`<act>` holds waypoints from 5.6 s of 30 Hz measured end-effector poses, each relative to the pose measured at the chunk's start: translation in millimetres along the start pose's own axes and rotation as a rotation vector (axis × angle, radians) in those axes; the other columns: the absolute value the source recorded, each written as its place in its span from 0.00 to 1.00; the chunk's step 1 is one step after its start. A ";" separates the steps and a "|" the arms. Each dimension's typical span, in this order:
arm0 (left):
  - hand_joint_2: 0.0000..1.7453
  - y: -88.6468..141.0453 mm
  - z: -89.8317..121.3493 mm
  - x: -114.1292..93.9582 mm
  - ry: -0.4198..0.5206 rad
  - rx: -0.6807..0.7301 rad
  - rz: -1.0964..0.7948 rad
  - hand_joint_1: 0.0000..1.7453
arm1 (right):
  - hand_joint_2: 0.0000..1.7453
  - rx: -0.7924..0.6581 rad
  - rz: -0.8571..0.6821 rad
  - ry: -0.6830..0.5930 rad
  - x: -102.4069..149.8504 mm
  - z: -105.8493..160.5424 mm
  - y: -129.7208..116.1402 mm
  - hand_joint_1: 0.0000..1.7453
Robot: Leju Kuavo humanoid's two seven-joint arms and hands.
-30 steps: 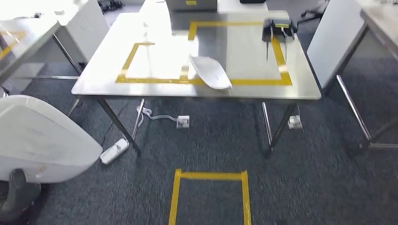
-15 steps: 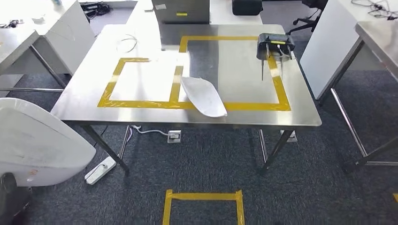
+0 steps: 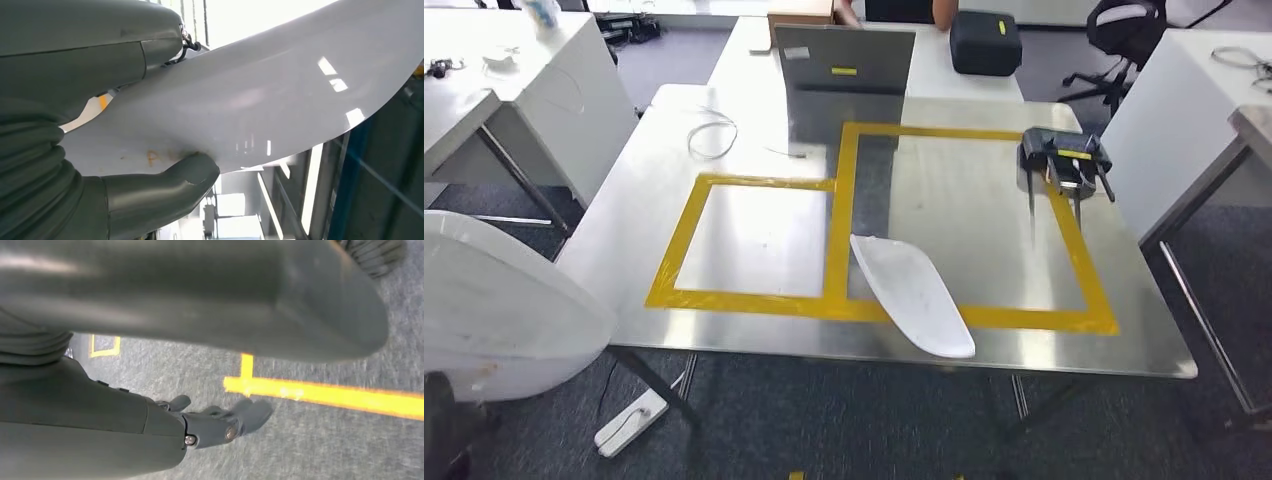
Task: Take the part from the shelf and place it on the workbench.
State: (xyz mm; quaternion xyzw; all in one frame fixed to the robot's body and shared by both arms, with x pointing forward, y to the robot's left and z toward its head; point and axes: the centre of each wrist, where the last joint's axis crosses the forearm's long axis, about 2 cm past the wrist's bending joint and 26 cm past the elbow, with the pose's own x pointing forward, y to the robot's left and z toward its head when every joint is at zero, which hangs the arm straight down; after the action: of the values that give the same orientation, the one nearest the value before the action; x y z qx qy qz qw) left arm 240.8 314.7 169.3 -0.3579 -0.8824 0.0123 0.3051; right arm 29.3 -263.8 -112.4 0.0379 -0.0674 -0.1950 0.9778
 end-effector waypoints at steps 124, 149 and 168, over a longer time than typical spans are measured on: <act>1.00 209.8 -88.5 7.7 0.635 0.187 -1.407 1.00 | 0.00 0.057 0.080 -0.031 5.3 -0.3 12.2 0.00; 1.00 115.0 -71.6 -138.0 0.832 -0.336 -1.225 1.00 | 0.00 0.045 0.218 -0.005 9.1 -0.5 4.2 0.00; 0.75 54.8 -43.5 -183.1 0.845 -0.607 -1.067 0.00 | 0.00 0.057 0.220 -0.019 8.0 -0.4 3.7 0.00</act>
State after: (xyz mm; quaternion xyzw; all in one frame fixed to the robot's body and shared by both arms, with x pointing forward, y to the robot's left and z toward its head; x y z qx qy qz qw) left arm 400.9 229.8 94.5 0.0763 -0.7086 -0.5202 0.4707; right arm 38.0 -263.4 -111.5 0.0563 -0.0862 -0.0847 0.9911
